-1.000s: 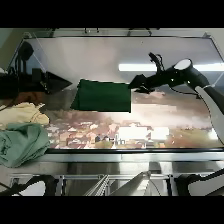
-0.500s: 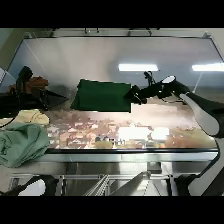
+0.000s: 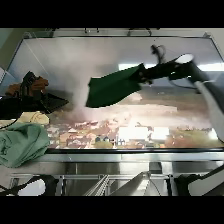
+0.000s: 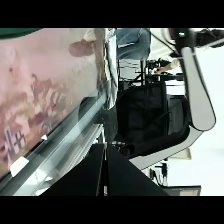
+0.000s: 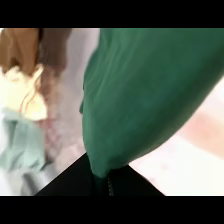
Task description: Fold the shirts.
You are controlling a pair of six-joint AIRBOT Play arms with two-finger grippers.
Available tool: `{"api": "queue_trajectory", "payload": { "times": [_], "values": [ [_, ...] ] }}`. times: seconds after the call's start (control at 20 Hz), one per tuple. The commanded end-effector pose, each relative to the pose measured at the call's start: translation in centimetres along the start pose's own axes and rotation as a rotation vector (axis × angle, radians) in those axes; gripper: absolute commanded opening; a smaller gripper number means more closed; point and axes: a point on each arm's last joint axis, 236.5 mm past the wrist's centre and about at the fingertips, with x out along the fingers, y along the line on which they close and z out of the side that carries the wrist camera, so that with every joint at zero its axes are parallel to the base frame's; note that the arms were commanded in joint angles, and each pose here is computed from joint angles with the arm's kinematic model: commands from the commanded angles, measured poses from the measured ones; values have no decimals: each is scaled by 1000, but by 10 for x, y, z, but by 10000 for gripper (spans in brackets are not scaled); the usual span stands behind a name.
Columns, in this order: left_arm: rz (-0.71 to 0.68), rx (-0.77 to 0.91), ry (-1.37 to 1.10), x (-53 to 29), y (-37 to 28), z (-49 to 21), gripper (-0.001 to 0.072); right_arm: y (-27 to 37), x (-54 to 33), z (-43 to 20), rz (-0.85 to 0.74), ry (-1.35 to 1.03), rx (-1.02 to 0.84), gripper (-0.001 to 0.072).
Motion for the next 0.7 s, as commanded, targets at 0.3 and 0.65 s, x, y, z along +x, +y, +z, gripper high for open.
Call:
{"api": "queue_trajectory", "payload": {
  "times": [0.3,0.65],
  "values": [
    [1,8,2,0,1,0,19,-147,-437,-55,-736,-609,572,13],
    [-36,22,51,-1,-7,-12,18,-268,-489,-218,-915,-427,1001,13]
  ]
}}
